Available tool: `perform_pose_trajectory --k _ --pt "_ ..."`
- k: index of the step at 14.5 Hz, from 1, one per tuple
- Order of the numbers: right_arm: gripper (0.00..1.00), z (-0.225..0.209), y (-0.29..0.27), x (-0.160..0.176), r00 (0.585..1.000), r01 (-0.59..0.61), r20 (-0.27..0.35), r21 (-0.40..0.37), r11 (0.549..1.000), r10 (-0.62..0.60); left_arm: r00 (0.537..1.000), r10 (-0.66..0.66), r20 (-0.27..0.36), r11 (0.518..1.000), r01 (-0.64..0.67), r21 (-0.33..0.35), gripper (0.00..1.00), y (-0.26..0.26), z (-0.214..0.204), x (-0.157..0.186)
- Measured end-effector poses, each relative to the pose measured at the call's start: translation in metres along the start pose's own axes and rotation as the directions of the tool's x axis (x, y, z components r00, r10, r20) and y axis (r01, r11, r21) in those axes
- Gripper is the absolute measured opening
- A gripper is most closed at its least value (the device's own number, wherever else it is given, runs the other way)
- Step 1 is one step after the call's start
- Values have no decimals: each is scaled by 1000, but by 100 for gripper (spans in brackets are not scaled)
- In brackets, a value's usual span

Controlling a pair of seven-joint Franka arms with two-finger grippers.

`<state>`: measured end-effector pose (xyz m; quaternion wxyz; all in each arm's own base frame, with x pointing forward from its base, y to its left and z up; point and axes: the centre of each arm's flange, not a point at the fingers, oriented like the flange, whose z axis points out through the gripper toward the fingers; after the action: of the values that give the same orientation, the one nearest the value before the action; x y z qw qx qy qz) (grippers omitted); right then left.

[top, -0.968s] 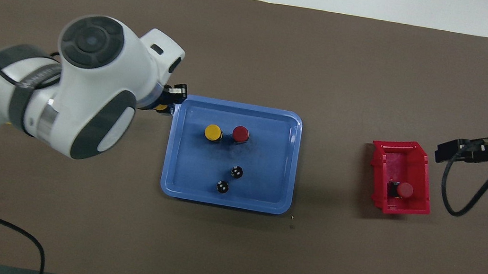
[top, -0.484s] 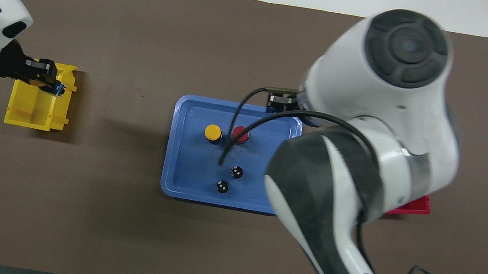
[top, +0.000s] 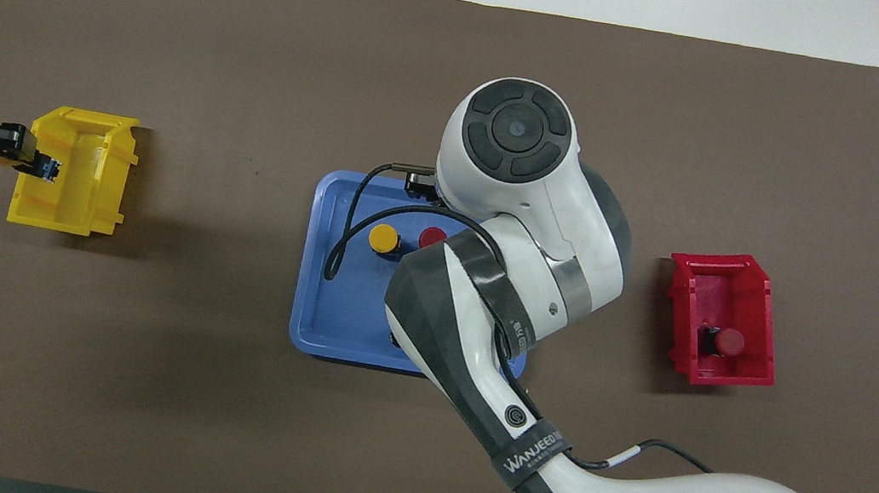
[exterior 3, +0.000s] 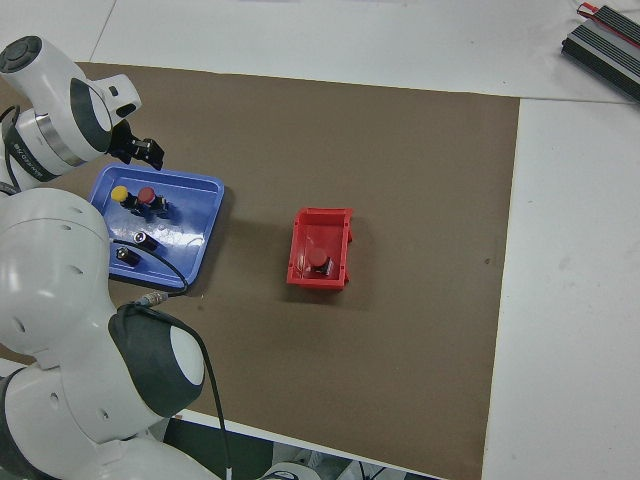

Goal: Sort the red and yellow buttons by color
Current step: 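Grasp the other red button with the right gripper while the left gripper releases, then carry the red button into the red bin and open the right gripper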

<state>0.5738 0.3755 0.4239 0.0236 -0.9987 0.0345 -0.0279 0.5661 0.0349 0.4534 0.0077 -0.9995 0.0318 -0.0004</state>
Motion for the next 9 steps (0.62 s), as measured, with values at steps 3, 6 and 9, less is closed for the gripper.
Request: perform_pose_trajectory --k 3,6,9 --pt "76 32 -24 -20 1000 2 5 1 1000 -2 1000 8 -2 1000 -8 0 41 5 21 -5" --pt "75 54 -22 -27 1000 5 7 1 1000 -5 1000 10 4 1000 -10 -2 41 7 40 -11" --pt "72 63 -19 -30 1000 5 5 2 1000 -5 1000 11 -13 1000 -11 0 41 8 55 -16"
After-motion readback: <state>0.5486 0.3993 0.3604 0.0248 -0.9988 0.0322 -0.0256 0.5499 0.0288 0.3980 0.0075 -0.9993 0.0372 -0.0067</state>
